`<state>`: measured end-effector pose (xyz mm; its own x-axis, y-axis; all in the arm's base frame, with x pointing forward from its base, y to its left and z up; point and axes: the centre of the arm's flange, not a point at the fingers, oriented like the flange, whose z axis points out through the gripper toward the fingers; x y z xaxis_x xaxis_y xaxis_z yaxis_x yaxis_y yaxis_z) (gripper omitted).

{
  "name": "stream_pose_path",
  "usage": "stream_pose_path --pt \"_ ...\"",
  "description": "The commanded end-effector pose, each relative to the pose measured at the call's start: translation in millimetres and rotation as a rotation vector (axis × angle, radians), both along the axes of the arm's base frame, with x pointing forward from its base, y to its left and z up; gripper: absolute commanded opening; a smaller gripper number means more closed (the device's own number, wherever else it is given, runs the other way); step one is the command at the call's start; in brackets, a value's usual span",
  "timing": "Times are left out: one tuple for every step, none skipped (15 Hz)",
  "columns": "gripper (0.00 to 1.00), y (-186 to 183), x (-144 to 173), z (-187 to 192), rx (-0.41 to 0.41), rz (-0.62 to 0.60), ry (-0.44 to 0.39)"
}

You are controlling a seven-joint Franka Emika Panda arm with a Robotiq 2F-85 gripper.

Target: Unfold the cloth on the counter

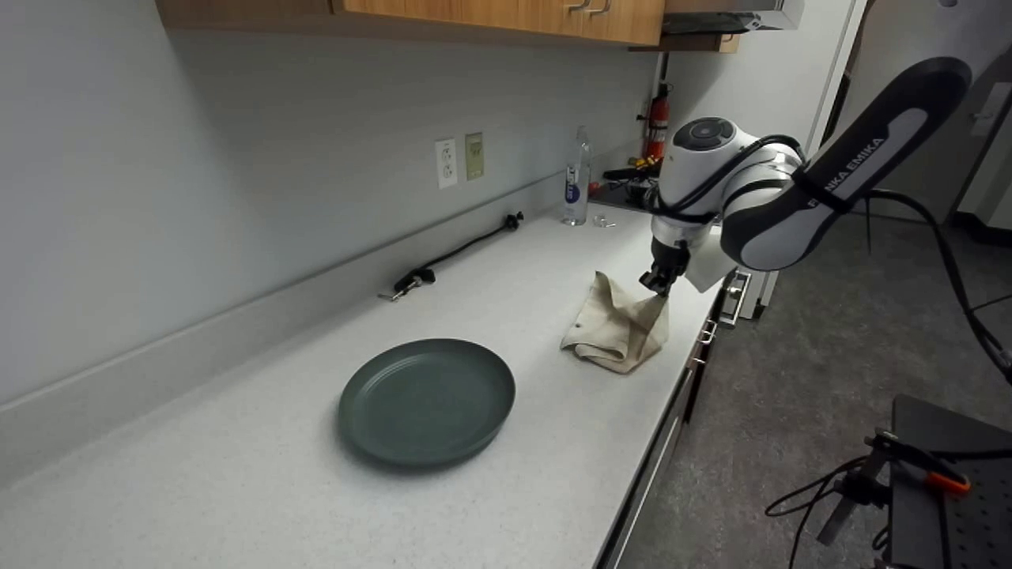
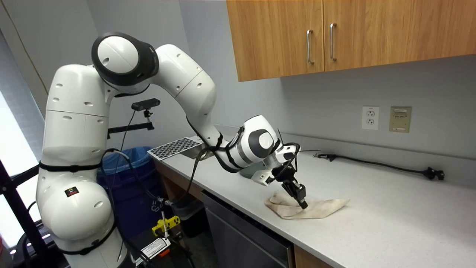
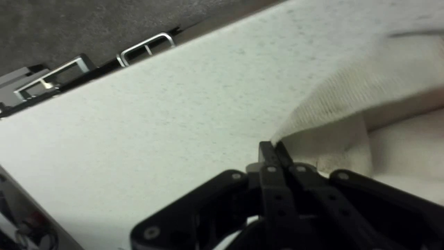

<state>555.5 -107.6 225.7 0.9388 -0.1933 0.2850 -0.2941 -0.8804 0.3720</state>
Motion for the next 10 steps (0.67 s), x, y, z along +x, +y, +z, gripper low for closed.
stream_pose_path --pt "0.00 -18 -26 0 -0.171 -0.107 0.027" --pt "0.00 -23 -30 -3 -0.216 -0.139 0.051" --pt "0.00 -25 -34 -7 -0.240 -0.158 0.072" --pt "0.00 -26 -37 -10 -0.267 -0.176 0.091" --pt "0.00 -25 -39 -13 -0.286 -0.188 0.109" --pt "0.00 -23 -40 -15 -0.296 -0.194 0.128" --pt "0.00 -20 -41 -18 -0.305 -0.198 0.143" --pt "0.00 -16 -40 -20 -0.312 -0.201 0.155" --pt "0.24 -13 -40 -22 -0.315 -0.206 0.163" --pt "0.29 -9 -40 -22 -0.312 -0.204 0.171"
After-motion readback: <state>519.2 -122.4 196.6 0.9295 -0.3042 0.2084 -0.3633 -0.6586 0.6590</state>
